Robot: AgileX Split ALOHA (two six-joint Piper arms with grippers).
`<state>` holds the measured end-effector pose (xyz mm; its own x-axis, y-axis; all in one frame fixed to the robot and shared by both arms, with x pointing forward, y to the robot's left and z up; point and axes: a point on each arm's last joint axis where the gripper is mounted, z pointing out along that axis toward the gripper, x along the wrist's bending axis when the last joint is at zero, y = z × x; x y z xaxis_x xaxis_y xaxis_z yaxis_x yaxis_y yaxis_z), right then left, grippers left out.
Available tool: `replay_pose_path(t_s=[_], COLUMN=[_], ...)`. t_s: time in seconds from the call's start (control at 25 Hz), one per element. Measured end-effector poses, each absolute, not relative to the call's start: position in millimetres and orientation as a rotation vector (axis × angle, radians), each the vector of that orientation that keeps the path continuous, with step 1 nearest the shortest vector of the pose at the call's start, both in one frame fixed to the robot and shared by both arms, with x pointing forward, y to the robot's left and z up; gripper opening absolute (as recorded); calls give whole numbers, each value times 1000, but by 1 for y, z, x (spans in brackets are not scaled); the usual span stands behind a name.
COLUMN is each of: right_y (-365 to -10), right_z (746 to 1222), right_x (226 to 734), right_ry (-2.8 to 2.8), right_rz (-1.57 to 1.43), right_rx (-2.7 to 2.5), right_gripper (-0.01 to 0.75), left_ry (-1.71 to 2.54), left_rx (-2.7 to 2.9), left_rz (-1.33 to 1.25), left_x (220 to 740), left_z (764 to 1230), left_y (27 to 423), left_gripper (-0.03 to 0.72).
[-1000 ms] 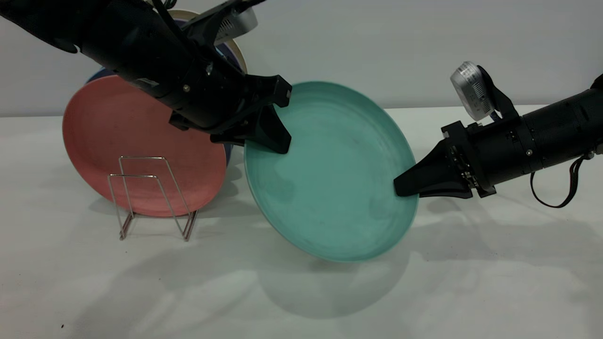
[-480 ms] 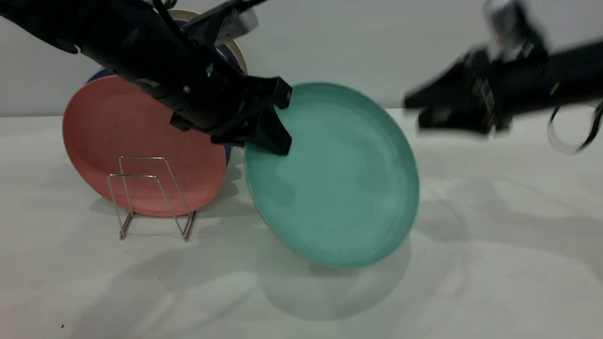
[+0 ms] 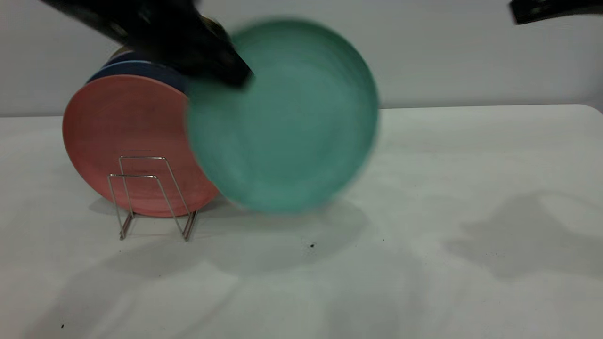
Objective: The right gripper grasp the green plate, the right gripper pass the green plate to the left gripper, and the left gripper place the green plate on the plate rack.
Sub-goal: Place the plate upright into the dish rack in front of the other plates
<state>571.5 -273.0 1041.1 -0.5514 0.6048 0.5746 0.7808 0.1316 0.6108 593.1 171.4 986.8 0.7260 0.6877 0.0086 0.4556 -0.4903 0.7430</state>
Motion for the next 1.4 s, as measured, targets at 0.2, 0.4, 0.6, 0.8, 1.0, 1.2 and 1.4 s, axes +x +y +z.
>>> replay_pose_path(t_s=[0.2,0.4,0.6,0.8,1.0,1.2,1.4], right_y=[-265,-259,-260,-266,-272,-277,-280], right_z=[1059,1061,1057,1063,1065,1069,1069], right_x=[518,454,394,351,314,289,279], right_ry=[-2295,-2323,-2407,-2525,-2623,-2711,-2732], right_rz=[-1283,-1235,-1123,-1058,-1054,-1095,-1081], right_rx=[-1390,-1413,-1536,-1716,-1890,-2007,-2092], right_gripper=[461,459,459,459,459,459,459], left_ry=[644,407,253,96,-13,-55,-46], left_rx=[2208,2278,2348,2513,2588,2630,2638], left_rz=[668,801,860,864,795,795,828], left_x=[592,583,580,576,571,570,572], left_z=[1029,1049,1050,1042,1037,1034,1034], left_y=[218,253,276,285,286,289,290], left_gripper=[93,93,93,93,93,93,93])
